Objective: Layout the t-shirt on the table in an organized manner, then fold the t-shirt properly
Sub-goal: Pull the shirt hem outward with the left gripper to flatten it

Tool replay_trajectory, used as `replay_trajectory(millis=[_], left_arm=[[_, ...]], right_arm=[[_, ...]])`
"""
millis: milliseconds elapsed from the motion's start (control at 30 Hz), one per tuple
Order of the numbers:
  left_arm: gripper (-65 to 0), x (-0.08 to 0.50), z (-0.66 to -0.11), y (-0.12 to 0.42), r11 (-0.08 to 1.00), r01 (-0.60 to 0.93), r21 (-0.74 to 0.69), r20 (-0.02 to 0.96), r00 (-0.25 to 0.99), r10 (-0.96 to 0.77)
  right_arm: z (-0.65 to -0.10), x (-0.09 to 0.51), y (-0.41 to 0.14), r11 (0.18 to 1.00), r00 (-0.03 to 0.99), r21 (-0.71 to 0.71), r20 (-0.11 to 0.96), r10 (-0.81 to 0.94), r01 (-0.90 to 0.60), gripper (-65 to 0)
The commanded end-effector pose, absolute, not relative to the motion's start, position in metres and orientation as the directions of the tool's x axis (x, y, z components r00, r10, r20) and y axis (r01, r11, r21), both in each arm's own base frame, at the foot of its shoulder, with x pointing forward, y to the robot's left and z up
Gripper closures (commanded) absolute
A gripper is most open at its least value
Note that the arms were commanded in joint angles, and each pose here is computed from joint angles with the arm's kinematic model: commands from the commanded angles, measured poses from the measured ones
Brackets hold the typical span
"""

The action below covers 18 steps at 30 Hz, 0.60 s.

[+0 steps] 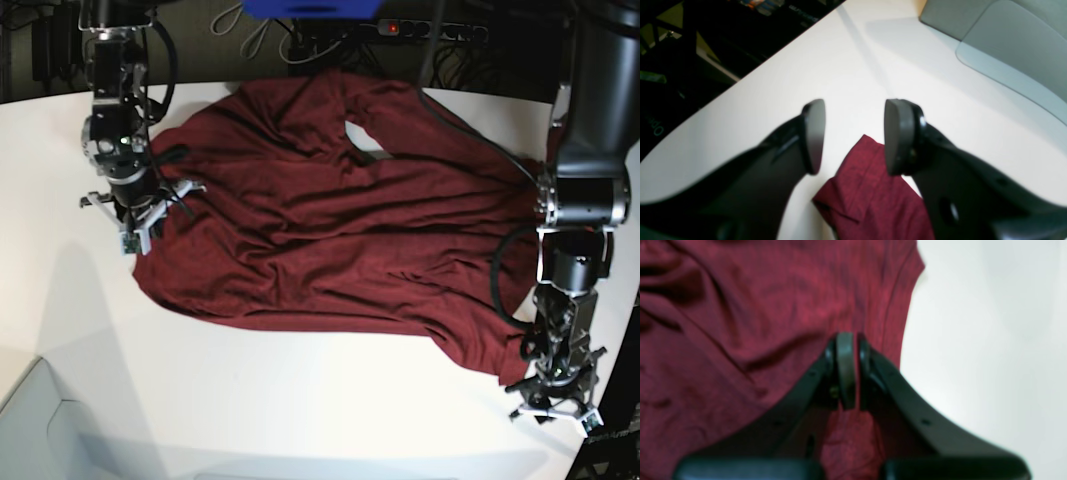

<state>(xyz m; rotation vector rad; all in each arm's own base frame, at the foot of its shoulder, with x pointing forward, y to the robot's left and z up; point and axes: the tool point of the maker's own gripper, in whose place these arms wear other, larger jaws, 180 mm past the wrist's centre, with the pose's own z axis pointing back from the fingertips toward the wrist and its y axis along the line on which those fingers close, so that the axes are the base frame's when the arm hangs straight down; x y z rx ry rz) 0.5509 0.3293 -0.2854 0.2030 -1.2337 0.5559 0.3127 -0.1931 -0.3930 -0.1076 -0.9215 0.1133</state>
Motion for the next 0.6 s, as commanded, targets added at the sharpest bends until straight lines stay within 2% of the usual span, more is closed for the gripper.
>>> replay_trajectory(millis=[0,133,333,567], left_arm=[[-28.4,0.562,-0.255,0.336,0.850,-0.500,-0.168,0.949,0.152,0.277],[-28.4,0.549,-0.283,0.332,0.851,-0.501,-0.157,0.928,0.221,0.301],[-28.4,0.527,-0.304,0.307,0.888,-0.434,-0.153,0.916,0.274,0.292],[-28.3,0.473,-0.345,0.273,0.927,-0.349,-0.137,0.906,0.335,0.259]], right_arm=[[-0.379,0.318,-0.194,0.987,0.560,-0.152,0.815,0.152,-0.047,-0.7],[-0.370,0.319,-0.192,0.987,0.538,-0.153,0.829,0.155,-0.048,-0.7],[-0.367,0.311,-0.191,0.986,0.561,-0.159,0.812,0.160,-0.051,-0.7],[-0.360,0.307,-0.187,0.986,0.556,-0.156,0.816,0.159,-0.054,-0.4]])
